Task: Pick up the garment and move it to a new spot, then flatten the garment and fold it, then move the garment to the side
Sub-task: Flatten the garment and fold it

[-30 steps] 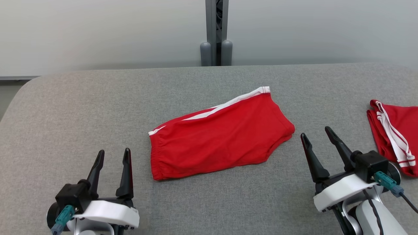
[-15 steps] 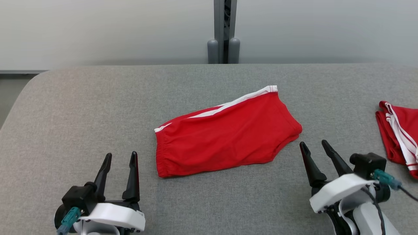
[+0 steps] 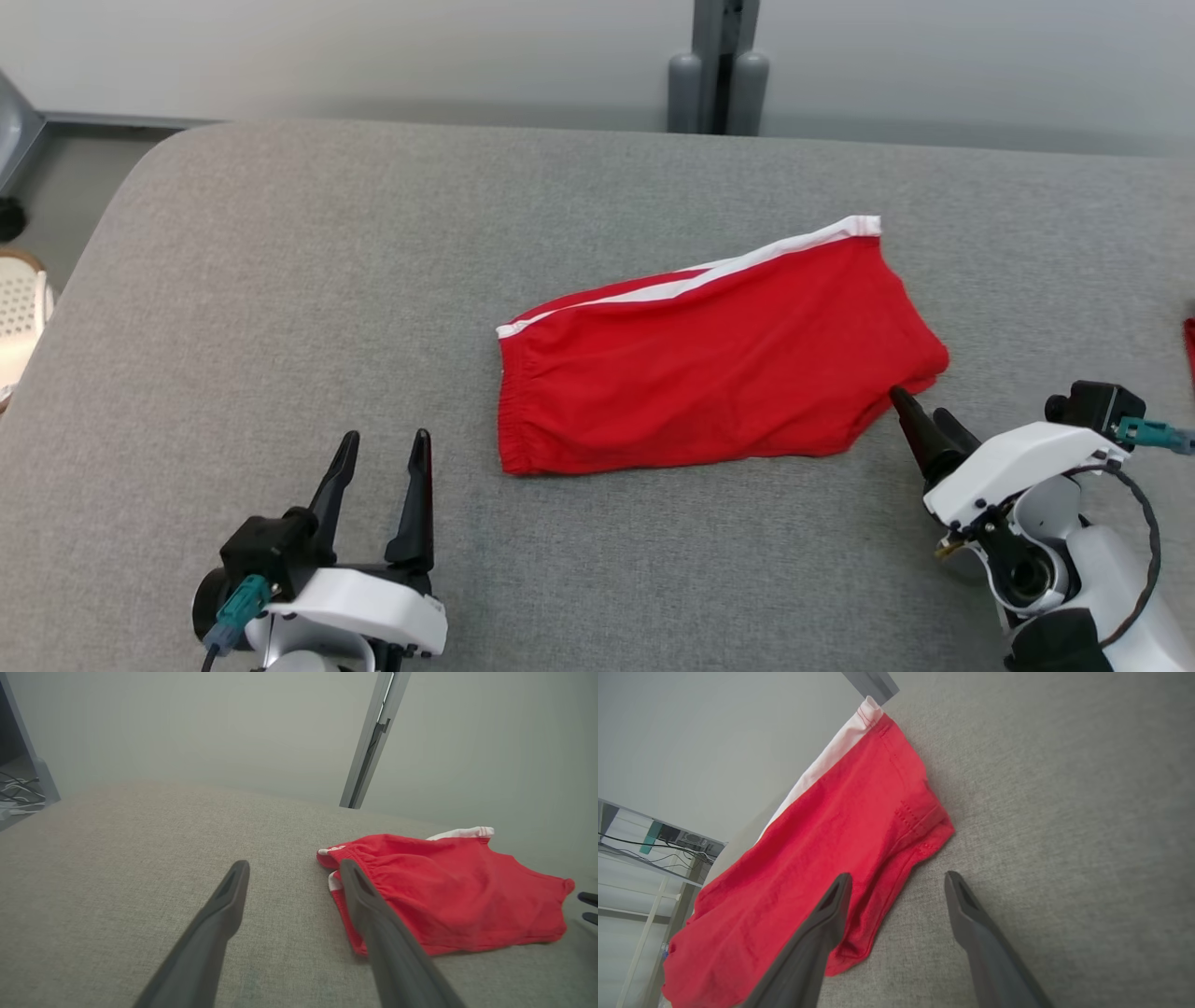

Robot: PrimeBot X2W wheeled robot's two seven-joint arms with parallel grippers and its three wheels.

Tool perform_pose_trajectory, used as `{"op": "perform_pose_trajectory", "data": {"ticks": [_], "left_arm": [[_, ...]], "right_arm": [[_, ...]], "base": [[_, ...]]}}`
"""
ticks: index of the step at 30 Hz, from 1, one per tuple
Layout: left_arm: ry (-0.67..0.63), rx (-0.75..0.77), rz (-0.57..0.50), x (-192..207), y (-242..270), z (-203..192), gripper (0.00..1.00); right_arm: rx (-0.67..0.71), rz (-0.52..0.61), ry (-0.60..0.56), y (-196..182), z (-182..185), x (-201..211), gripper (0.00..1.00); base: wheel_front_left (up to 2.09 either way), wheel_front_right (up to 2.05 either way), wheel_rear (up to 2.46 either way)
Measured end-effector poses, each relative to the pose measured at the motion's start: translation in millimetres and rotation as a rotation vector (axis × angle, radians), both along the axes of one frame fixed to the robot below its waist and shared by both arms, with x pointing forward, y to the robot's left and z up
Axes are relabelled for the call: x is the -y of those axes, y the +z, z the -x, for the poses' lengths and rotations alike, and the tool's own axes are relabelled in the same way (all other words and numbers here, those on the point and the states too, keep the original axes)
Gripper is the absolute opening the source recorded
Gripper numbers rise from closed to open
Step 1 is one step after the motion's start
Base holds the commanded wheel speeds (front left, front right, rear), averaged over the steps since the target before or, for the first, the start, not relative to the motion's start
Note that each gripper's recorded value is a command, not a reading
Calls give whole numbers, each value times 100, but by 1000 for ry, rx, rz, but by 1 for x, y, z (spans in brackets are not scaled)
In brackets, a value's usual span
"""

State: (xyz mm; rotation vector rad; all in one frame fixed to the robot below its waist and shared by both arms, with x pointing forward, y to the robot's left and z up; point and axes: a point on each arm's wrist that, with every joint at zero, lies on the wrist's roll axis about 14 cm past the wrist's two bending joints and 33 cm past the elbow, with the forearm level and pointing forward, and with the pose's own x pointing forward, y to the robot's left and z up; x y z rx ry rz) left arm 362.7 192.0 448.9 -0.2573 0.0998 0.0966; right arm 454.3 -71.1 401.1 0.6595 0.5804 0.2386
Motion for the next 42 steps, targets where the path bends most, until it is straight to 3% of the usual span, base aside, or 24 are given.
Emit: {"op": "perform_pose_trajectory", "data": {"ticks": [11, 24, 25, 26, 29, 42], "left_arm": [[47, -29, -12, -11, -6, 1, 100], [79, -39, -11, -20, -8, 1, 100], [82, -40, -12, -21, -8, 1, 100], [86, -40, -13, -22, -8, 2, 100], [93, -43, -15, -23, -8, 3, 100], [59, -22, -10, -13, -3, -2, 100]], "right_arm": [[-121, -75, 11, -22, -26, -23, 100], [-144, -87, 21, -30, -49, -44, 100], [-142, -90, 18, -30, -51, -45, 90], [-140, -91, 16, -30, -52, -45, 57], [-128, -94, 3, -29, -55, -46, 0], [-70, -197, -124, -12, -47, -32, 0]], "base": [[0, 0, 0], [0, 0, 0], [0, 0, 0], [0, 0, 0], [0, 0, 0], [0, 0, 0]]}}
